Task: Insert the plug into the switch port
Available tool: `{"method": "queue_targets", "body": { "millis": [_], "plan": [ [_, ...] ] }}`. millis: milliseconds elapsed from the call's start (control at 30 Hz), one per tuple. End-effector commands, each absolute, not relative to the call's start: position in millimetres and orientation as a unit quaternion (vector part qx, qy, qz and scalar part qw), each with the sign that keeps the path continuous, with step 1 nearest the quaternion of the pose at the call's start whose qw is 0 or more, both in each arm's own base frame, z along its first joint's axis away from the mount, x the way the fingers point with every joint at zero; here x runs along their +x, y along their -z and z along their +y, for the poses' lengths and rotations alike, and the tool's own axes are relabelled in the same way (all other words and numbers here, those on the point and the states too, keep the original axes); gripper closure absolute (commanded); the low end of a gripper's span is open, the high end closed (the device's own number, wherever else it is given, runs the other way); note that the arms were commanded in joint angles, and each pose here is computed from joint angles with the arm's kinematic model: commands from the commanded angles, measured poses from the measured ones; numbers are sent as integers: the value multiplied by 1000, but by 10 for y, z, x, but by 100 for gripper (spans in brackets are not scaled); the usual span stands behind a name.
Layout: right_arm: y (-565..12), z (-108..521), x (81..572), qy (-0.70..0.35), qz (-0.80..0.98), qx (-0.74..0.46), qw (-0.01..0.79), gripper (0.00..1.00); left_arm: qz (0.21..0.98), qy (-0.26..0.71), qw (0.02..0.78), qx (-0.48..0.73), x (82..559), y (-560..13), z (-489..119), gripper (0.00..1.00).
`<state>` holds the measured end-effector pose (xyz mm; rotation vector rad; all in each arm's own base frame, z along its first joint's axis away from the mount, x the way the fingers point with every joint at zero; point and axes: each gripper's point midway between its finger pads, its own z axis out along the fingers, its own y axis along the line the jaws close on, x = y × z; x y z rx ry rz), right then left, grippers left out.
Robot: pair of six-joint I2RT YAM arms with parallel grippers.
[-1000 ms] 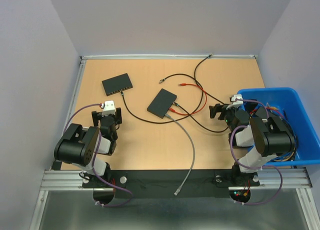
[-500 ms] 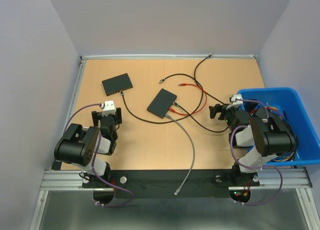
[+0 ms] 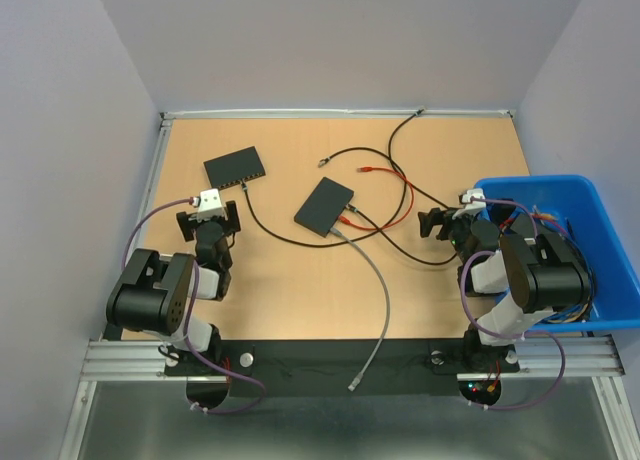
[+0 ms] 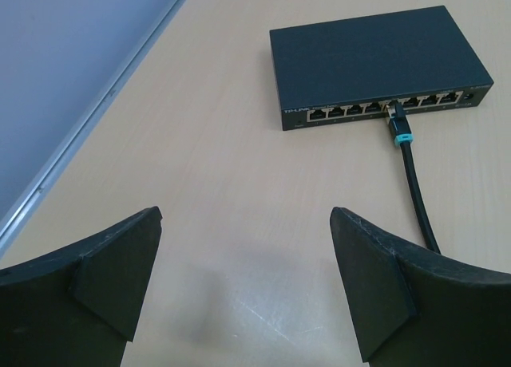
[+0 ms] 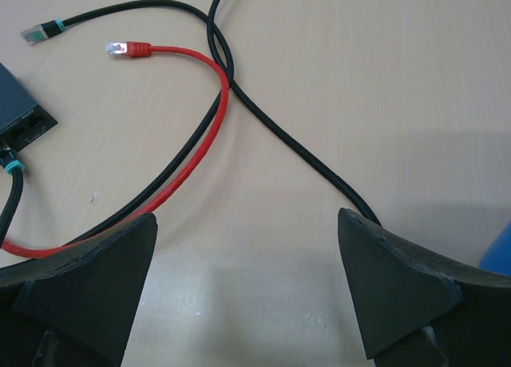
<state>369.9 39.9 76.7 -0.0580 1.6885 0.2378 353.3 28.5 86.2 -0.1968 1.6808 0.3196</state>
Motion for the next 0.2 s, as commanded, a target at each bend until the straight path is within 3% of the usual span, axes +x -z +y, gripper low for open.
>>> {"method": "queue_targets", "body": {
  "millis": [0, 167],
  "plan": [
    [-933, 72, 3814, -57, 726, 15, 685, 0, 613, -99, 772, -132, 3682, -1758, 280, 1],
    [-924, 72, 3809, -56, 727, 15, 684, 0, 611, -97, 774, -131, 3683, -1775, 284, 1]
  ]
}}
